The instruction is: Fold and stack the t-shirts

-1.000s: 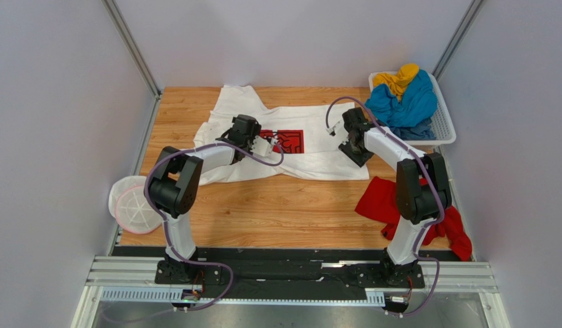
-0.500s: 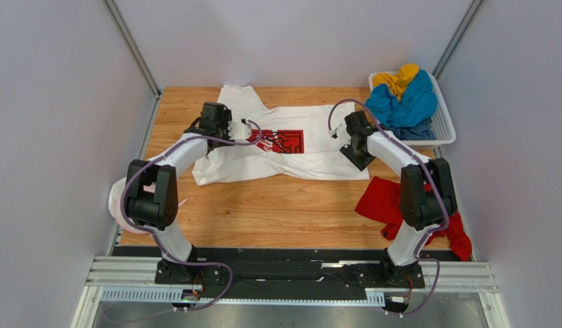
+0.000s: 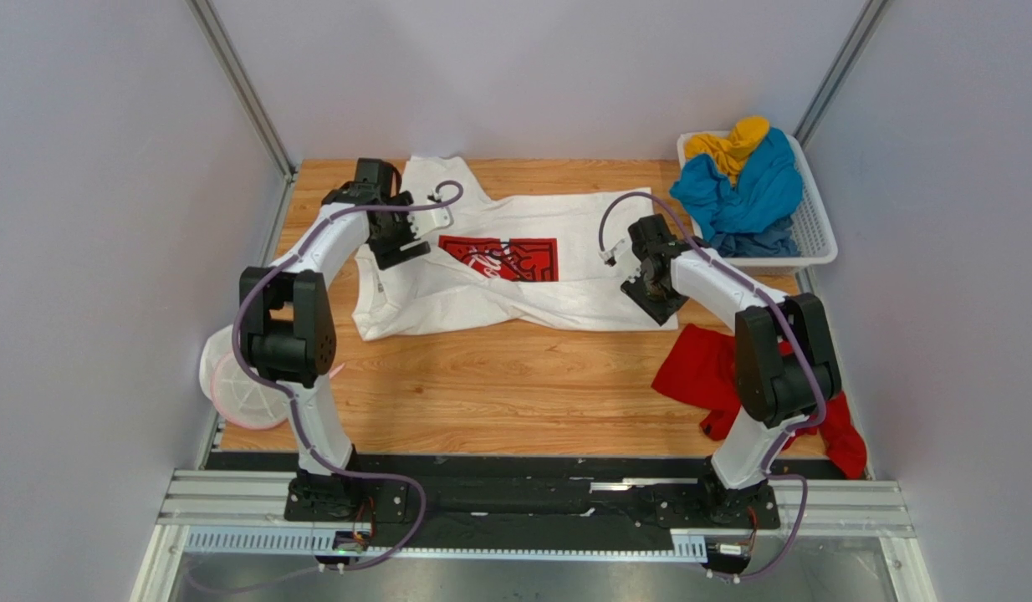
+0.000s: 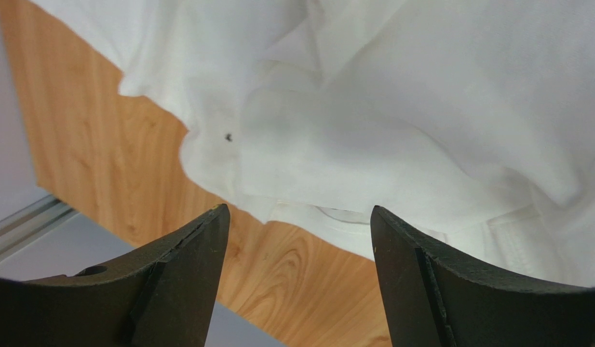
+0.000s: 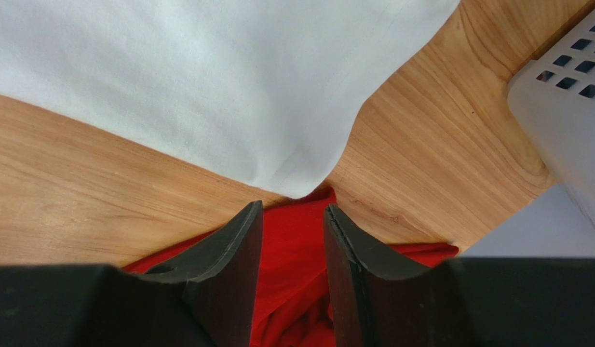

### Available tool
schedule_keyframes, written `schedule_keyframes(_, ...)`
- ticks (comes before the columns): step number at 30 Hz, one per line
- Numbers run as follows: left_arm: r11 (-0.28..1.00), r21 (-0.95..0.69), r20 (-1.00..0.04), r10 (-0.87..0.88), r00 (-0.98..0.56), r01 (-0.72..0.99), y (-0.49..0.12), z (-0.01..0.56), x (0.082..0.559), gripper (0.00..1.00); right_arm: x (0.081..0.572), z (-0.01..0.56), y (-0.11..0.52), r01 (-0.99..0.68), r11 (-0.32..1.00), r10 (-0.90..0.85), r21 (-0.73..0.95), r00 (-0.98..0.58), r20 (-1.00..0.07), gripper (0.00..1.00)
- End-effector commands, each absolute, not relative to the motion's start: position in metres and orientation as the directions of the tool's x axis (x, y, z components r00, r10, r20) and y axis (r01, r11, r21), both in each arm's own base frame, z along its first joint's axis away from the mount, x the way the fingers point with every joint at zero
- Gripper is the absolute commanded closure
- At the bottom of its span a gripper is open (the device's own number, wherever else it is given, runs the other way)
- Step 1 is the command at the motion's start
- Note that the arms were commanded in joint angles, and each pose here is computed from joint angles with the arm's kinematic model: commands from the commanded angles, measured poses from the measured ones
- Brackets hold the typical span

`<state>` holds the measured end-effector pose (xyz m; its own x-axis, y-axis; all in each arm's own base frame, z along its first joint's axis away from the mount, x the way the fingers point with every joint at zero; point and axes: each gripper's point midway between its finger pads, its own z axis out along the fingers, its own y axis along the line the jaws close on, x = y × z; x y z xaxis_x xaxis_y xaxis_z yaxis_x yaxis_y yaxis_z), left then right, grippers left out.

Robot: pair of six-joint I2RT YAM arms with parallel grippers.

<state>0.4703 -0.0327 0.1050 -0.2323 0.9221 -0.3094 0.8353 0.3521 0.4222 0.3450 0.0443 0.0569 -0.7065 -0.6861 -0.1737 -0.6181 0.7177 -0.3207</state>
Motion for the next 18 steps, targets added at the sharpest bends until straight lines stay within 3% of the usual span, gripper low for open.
schedule_keyframes(1, 0.379, 0.320, -0.335, 0.902, -0.270, 0.868, -0.036, 0.102, 0.445, 0.20, 0.349, 0.074, 0.048, -0.587, 0.734, -0.673, -0.341, -0.698, -0.246, 0.60)
schedule_keyframes(7, 0.384, 0.217, -0.290, 0.903, -0.316, 0.898, -0.025, 0.085, 0.408, 0.21, 0.350, 0.074, 0.052, -0.588, 0.738, -0.670, -0.330, -0.698, -0.253, 0.60)
schedule_keyframes(18, 0.527, -0.104, -0.373, 0.766, -0.524, 0.844, -0.011, 0.083, 0.374, 0.21, 0.343, 0.076, 0.054, -0.591, 0.739, -0.670, -0.322, -0.696, -0.258, 0.60)
